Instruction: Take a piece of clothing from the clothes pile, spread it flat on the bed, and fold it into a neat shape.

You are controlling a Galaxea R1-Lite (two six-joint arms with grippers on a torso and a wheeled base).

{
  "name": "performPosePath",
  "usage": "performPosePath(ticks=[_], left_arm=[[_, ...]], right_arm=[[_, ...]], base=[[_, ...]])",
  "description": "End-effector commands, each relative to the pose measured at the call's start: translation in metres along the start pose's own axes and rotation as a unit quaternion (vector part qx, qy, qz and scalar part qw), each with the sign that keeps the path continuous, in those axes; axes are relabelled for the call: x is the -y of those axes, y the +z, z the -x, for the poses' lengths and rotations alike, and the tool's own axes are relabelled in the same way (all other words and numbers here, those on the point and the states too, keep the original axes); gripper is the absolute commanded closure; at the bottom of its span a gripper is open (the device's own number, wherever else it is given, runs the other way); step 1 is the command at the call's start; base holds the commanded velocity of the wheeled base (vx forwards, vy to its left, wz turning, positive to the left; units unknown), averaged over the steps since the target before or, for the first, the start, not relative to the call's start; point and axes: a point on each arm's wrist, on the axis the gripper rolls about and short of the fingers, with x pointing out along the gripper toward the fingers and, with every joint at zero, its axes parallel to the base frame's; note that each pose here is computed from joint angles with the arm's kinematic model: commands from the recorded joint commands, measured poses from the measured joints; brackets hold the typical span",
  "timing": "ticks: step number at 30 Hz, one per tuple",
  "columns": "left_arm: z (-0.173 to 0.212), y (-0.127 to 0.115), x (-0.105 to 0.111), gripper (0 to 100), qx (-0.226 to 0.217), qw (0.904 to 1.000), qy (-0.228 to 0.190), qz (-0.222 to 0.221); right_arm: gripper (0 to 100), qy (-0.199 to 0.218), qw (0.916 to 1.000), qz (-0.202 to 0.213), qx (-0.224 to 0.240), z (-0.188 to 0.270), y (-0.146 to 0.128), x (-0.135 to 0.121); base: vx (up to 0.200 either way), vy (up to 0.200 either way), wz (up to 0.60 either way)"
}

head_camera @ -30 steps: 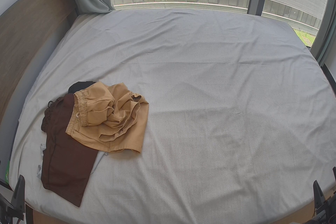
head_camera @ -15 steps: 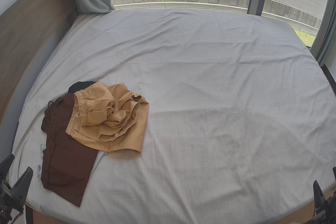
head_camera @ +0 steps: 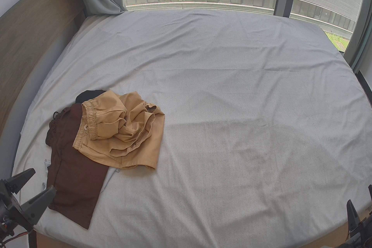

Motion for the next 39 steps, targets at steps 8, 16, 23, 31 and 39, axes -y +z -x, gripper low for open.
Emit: performPosePath(ticks=[8,16,23,31,39], left_arm=[[-0.043,0.028,-0.003,0,-0.061,0.996,0.0,0.064],[-0.061,0.035,-0.017,0,-0.054,0.9947,0.018,0.086],[-0.07,0.041,-0.034,0,-0.052,0.9923,0.03,0.108],[-0.088,0.041,-0.05,0,-0.066,0.9903,-0.003,0.122],[-0.108,0.043,-0.065,0,-0.051,0.992,0.0,0.115]], right_arm=[[0,0.001,1.0,-0.002,-0.001,0.0,-0.005,0.0],[0,0.001,1.0,-0.002,-0.001,0.0,-0.005,0.0],[0,0.001,1.0,-0.002,-0.001,0.0,-0.005,0.0],[0,0.001,1.0,-0.002,-0.001,0.0,-0.005,0.0],[0,0.001,1.0,-0.002,-0.001,0.0,-0.005,0.0]], base=[[0.0,0.0,0.0],[0.0,0.0,0.0],[0.0,0.0,0.0],[0.0,0.0,0.0],[0.0,0.0,0.0]])
